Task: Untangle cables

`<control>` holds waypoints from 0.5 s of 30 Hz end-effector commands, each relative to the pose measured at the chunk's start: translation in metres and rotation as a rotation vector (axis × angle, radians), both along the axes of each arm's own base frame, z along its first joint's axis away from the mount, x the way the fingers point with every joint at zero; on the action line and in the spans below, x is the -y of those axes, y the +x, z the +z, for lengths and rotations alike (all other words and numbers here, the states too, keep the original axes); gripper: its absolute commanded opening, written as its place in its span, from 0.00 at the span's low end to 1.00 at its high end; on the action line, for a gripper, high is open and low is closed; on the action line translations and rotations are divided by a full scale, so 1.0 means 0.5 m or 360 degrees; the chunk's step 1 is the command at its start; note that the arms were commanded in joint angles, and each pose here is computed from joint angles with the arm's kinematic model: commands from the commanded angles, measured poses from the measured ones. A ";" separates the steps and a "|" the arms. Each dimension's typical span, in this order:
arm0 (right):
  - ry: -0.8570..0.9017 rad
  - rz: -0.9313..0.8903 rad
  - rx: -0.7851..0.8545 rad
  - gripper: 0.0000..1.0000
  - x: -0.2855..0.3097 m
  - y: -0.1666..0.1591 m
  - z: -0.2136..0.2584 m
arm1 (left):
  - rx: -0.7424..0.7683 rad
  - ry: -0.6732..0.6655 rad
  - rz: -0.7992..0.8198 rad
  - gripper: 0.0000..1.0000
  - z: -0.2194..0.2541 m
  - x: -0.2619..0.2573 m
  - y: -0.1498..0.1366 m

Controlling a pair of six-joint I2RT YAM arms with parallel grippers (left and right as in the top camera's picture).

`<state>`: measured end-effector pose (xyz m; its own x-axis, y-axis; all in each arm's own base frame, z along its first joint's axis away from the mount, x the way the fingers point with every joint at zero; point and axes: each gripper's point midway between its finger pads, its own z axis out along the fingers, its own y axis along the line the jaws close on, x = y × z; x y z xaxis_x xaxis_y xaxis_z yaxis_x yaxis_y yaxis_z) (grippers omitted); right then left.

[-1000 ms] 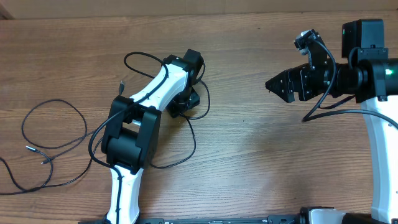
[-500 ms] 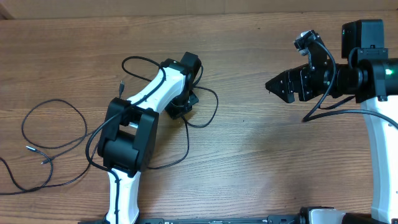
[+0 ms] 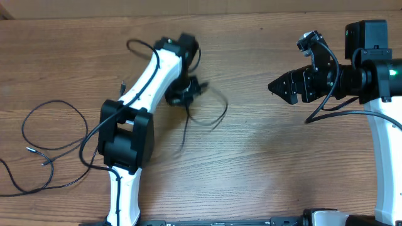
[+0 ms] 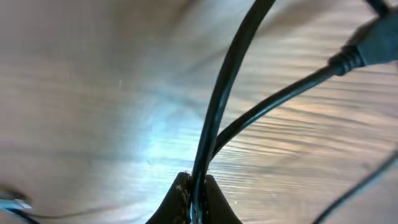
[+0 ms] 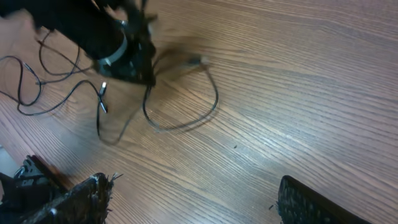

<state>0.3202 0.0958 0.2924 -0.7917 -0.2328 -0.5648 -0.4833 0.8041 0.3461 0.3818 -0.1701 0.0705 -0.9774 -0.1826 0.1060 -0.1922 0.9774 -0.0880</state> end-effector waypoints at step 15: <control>0.0102 0.0128 0.0186 0.90 -0.026 0.025 0.036 | 0.1074 -0.0168 -0.1545 0.04 0.396 0.071 0.071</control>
